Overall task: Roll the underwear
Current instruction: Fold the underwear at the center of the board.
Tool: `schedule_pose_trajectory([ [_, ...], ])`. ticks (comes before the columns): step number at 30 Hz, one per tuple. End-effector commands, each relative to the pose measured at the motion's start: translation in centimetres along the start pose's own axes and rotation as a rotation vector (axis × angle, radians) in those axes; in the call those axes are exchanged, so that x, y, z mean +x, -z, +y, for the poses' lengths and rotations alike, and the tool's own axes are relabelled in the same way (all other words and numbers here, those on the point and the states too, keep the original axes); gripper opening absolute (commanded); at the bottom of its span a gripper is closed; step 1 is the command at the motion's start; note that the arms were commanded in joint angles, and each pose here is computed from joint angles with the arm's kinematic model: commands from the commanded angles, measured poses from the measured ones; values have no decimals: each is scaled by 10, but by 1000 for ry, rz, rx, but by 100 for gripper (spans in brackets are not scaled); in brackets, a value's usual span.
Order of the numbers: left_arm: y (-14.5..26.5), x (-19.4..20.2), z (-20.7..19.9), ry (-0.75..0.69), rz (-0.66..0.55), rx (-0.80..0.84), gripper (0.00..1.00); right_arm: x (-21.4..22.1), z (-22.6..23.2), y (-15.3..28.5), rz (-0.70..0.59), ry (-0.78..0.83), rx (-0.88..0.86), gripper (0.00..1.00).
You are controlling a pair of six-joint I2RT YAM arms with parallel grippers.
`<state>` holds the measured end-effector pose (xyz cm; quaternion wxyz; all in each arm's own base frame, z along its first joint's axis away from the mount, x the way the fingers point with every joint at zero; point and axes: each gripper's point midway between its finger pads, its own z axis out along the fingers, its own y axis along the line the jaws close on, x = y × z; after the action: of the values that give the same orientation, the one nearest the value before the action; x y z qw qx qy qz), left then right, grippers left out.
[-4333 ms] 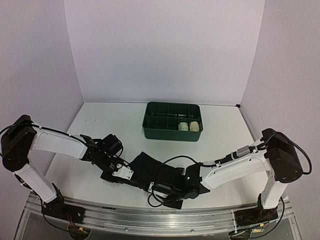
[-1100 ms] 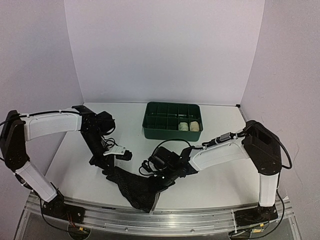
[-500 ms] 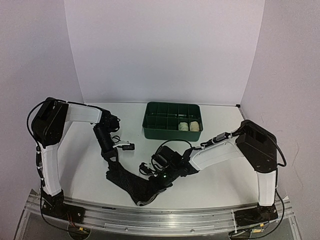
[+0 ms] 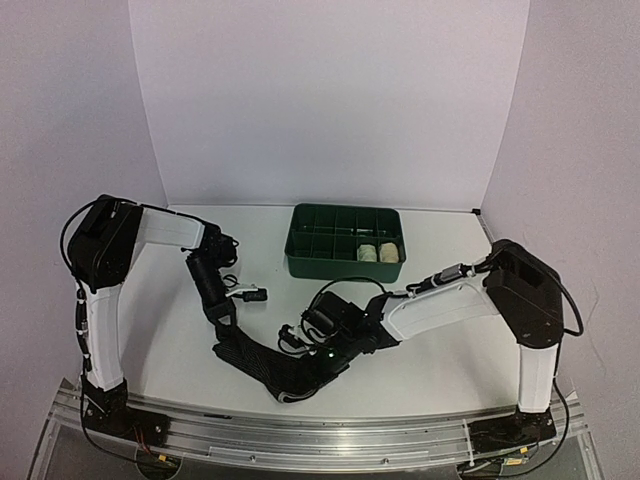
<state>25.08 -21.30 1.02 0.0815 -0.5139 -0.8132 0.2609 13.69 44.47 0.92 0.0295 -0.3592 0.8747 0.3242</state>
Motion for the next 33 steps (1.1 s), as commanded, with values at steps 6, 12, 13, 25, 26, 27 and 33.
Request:
schedule_pose_trajectory([
  [6, -17, 13, 4, -27, 23, -7, 0, -57, 19, 69, -179, 220, 222, 34],
  [12, -20, 15, 0, -47, 22, 2, 0, -48, 55, 69, -213, 501, 347, 66],
  [13, -21, 16, 1, -50, 25, 1, 0, -40, 59, 65, -202, 575, 378, 72],
  [25, -23, 19, 1, -62, 33, 2, 0, 13, 64, 20, -67, 867, 519, 76],
  [26, -23, 19, 1, -62, 34, 3, 0, 13, 60, 17, -62, 867, 535, 76],
  [27, -24, 20, 1, -61, 35, 4, 0, 13, 57, 14, -58, 867, 550, 76],
  [33, -24, 20, 1, -65, 40, 2, 0, 15, 40, 1, -32, 849, 607, 70],
])
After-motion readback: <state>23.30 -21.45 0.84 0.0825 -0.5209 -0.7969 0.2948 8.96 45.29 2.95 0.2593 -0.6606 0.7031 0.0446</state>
